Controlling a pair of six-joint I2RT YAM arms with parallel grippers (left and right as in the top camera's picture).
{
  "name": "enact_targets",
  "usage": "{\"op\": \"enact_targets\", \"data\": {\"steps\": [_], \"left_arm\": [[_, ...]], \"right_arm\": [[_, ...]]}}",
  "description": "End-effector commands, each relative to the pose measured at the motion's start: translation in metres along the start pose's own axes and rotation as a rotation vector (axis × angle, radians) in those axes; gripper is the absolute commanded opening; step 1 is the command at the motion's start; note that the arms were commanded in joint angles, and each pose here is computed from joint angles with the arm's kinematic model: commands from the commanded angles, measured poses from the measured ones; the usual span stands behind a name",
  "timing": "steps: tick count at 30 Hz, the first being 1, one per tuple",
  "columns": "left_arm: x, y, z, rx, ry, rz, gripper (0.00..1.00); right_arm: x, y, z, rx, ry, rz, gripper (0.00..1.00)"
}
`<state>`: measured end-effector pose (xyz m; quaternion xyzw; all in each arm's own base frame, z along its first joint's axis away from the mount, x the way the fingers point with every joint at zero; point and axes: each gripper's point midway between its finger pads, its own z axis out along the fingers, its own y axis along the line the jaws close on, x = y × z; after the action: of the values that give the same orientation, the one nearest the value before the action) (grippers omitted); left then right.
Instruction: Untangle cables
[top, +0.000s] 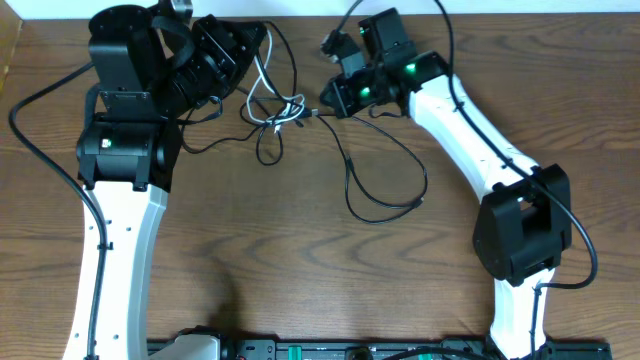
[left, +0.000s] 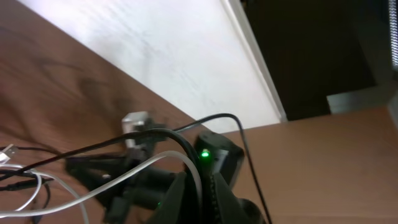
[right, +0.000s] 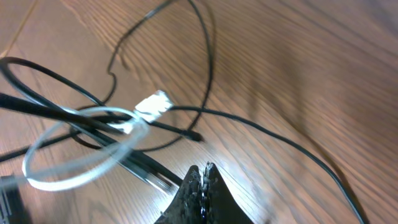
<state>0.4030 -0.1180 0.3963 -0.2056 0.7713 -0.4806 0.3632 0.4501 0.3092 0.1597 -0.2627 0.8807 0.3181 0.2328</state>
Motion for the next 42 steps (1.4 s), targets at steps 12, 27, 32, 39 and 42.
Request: {"op": "enact_targets", "data": {"steps": [12, 27, 32, 39, 42], "left_arm": [[-0.011, 0.011, -0.003, -0.080, -0.063, -0.005, 0.08], [-0.011, 0.011, -0.003, -0.080, -0.062, -0.008, 0.08], [-0.011, 0.011, -0.003, -0.080, -0.061, -0.008, 0.08], [-0.011, 0.011, -0.003, -0.080, -0.061, -0.008, 0.08], [-0.011, 0.011, -0.003, -0.080, -0.061, -0.008, 0.08]], "right_arm": [[0.002, 0.037, -0.007, -0.135, 0.021, 0.132, 0.47], [0.007, 0.075, 0.039, -0.028, 0.021, 0.412, 0.55], [-0.001, 0.078, 0.046, -0.024, -0.020, 0.427, 0.55], [0.002, 0.071, 0.065, 0.022, -0.036, 0.465, 0.50], [0.002, 0.068, 0.072, 0.021, -0.043, 0.463, 0.48]]}}
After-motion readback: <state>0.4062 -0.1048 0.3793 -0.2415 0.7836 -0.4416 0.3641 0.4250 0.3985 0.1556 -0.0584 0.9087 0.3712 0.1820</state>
